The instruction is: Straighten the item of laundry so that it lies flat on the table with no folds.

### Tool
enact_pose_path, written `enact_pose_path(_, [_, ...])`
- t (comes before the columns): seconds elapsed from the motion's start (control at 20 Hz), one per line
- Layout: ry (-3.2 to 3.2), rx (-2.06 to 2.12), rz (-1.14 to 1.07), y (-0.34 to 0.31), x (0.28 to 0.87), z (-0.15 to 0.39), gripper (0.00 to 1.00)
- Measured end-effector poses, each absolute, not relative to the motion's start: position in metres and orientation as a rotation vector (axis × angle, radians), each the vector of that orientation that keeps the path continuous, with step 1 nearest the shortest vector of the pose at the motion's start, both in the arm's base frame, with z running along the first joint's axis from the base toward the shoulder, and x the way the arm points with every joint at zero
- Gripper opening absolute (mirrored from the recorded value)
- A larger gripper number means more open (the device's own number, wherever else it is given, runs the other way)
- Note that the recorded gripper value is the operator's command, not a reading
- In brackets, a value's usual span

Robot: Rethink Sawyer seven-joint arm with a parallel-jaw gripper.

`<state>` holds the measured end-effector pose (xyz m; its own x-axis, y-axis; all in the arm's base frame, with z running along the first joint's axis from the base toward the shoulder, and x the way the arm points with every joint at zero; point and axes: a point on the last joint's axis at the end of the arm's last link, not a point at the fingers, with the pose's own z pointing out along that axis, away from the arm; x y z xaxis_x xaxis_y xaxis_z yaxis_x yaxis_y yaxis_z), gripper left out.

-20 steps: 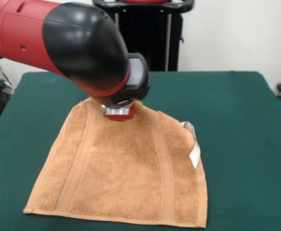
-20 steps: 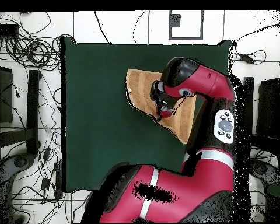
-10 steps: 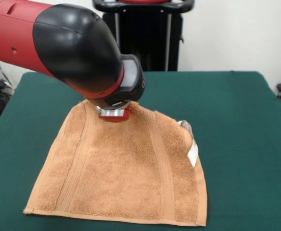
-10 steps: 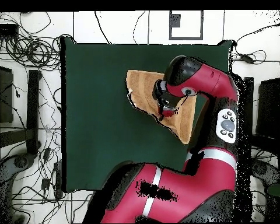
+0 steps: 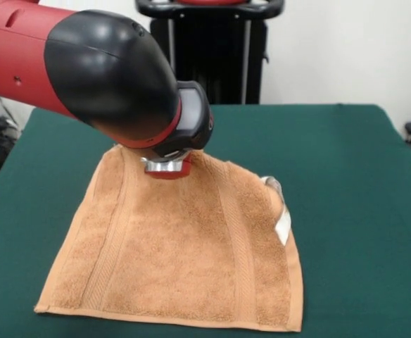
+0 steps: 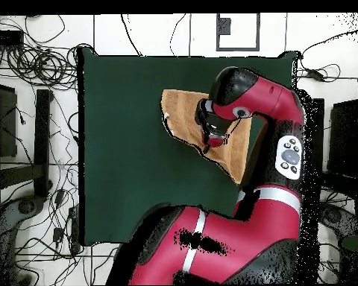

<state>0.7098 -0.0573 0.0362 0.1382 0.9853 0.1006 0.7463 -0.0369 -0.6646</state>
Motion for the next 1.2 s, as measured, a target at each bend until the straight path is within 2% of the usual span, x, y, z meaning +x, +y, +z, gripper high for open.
enact_pose_path(1.2, [-1.666, -1.796, 0.550, -0.058, 0.737, 0.043, 0.00])
